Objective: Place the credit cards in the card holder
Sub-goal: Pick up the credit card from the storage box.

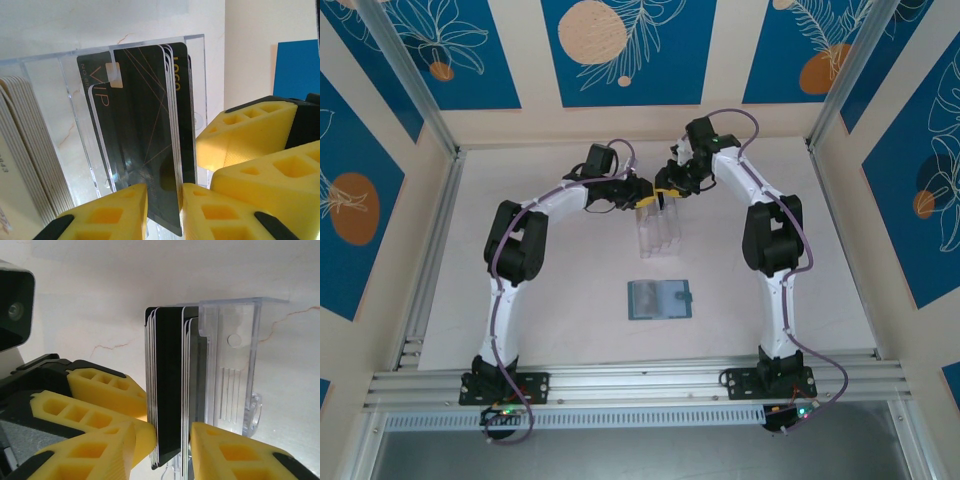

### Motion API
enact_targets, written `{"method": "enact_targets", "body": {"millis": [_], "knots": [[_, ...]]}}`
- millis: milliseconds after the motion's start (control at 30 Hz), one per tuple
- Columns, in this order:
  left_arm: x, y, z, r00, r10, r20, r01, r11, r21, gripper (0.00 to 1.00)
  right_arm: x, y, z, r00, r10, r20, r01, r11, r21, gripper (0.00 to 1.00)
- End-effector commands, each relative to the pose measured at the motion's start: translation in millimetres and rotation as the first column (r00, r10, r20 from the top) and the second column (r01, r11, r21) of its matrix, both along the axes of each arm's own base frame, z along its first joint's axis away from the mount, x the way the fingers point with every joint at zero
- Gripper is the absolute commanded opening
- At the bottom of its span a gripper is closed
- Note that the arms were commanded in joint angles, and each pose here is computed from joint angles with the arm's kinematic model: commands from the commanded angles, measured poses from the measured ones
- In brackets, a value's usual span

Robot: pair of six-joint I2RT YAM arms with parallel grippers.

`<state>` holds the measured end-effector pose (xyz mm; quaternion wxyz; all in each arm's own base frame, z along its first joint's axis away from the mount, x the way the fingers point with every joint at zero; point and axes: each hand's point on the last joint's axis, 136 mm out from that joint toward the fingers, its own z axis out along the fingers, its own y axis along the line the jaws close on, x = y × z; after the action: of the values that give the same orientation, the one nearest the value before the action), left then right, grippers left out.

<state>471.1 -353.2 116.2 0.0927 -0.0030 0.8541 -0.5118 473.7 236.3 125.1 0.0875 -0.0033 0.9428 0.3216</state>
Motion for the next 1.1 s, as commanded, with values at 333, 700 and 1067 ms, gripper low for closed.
{"method": "enact_targets", "body": {"millis": [333,700,1067], "knots": [[0,1,-24,0.998,0.013,-0.061,-0.011,0.999,0.045,0.24,-22,34,-8,0.985,0.103,-0.136,-0.075,0.978,0.193,0.39],[0,-1,-16,0.999,0.021,-0.046,-0.02,1.0,0.016,0.23,-21,27,-11,0.986,0.069,-0.155,-0.041,0.983,0.179,0.39],[-4,18,20,0.999,0.05,-0.003,-0.05,0.998,-0.04,0.23,-13,15,-10,0.989,0.021,-0.149,0.0,0.99,0.142,0.39]]}}
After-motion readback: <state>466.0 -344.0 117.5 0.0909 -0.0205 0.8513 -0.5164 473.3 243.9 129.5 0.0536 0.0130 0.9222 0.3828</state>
